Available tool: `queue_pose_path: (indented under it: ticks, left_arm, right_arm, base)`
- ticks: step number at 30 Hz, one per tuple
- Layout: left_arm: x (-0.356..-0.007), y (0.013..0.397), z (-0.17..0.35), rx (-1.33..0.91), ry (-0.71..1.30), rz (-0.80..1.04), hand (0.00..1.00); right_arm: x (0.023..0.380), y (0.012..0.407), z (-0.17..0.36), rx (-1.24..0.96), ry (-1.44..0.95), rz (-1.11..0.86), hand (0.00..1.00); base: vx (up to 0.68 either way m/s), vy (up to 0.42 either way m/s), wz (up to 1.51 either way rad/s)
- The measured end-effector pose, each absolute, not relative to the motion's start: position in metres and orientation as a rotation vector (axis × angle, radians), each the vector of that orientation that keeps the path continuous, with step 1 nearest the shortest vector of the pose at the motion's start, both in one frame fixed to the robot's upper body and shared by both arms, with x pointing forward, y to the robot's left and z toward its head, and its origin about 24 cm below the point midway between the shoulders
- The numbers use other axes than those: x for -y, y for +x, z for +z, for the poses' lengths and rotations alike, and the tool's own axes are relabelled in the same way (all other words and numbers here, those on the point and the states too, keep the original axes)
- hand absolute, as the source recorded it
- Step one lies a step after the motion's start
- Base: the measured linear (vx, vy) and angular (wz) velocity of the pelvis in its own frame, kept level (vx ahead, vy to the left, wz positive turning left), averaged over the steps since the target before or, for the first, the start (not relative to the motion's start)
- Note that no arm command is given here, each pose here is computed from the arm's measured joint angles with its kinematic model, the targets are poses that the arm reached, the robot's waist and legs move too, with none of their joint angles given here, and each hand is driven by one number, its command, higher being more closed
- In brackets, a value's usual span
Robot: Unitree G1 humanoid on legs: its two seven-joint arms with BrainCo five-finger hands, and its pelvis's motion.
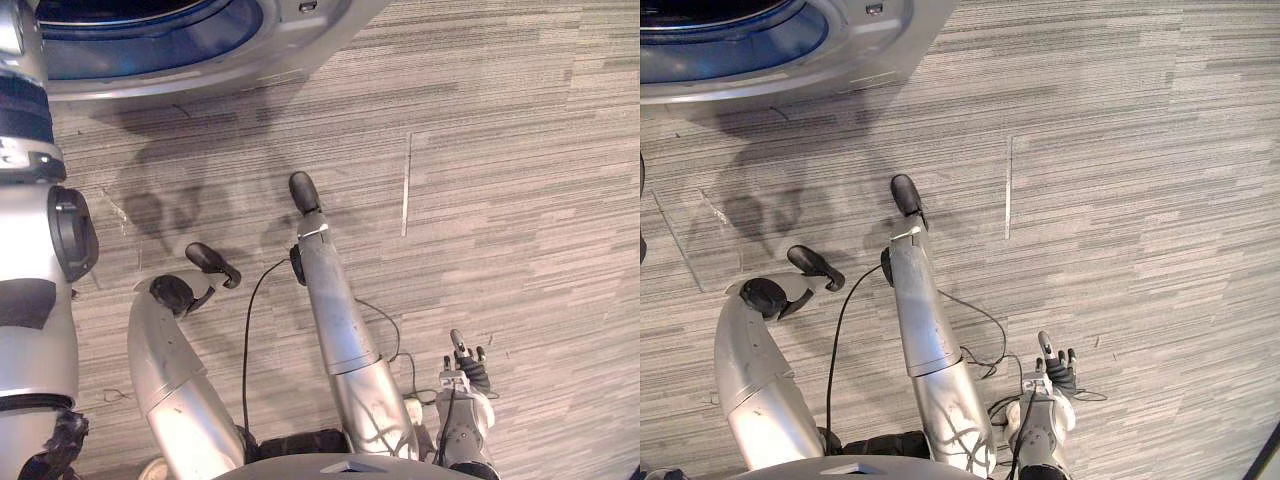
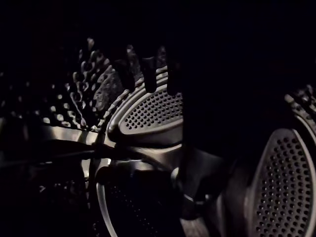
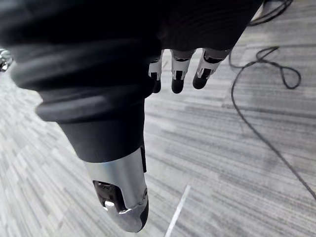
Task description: Pick up the laundry basket with both hands and put the clothes into the washing machine.
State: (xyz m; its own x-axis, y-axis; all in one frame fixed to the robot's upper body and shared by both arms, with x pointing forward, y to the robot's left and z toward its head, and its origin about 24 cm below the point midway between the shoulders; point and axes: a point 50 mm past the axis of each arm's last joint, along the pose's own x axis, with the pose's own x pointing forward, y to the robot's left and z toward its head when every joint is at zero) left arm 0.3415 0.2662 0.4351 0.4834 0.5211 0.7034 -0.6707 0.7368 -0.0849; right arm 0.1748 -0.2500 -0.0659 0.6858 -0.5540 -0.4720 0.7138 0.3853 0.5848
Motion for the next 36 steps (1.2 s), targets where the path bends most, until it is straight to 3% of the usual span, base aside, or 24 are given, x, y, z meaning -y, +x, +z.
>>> queue_pose_path:
  ticks: [2, 4, 13, 19, 22, 24, 28, 33, 36]
  left_arm:
    - [-0.256, 0.352, 0.428, 0.743, -0.074, 0.527, 0.00]
    - [-0.252, 0.356, 0.425, 0.724, -0.239, 0.387, 0.00]
    - [-0.258, 0.390, 0.323, 0.459, 0.015, 0.266, 0.00]
    - [-0.238, 0.388, 0.169, 0.130, -0.080, 0.189, 0.00]
    - [-0.208, 0.364, 0.084, -0.072, -0.163, 0.104, 0.00]
    - [-0.176, 0.329, 0.016, -0.256, -0.294, 0.065, 0.00]
    - [-0.142, 0.261, -0.063, -0.523, -0.429, 0.064, 0.00]
    - [-0.156, 0.181, -0.127, -0.813, -0.287, 0.192, 0.00]
    - [-0.174, 0.134, -0.152, -0.984, -0.285, 0.357, 0.00]
  right_arm:
    - [0.249, 0.175, -0.067, -0.227, 0.855, -0.813, 0.00]
    - [0.248, 0.174, -0.069, -0.250, 0.860, -0.810, 0.00]
    - [0.241, 0.169, -0.081, -0.338, 0.874, -0.806, 0.00]
    - [0.239, 0.166, -0.089, -0.384, 0.885, -0.818, 0.00]
    - [0.237, 0.167, -0.094, -0.416, 0.885, -0.822, 0.00]
    - [0.238, 0.167, -0.099, -0.462, 0.871, -0.821, 0.00]
    - [0.242, 0.162, -0.109, -0.536, 0.840, -0.839, 0.00]
    - [0.238, 0.157, -0.117, -0.627, 0.716, -0.780, 0.00]
    - [0.241, 0.136, -0.131, -0.692, 0.737, -0.875, 0.00]
  base:
    - [-0.01, 0.052, 0.01]
    - [-0.01, 0.048, 0.02]
    - [0.01, 0.050, 0.01]
    - [0.06, 0.031, 0.26]
    - [0.10, 0.000, 0.40]
    - [0.13, 0.030, 0.53]
    - [0.17, 0.064, 0.42]
    - [0.18, 0.055, 0.20]
    - [0.14, 0.033, 0.23]
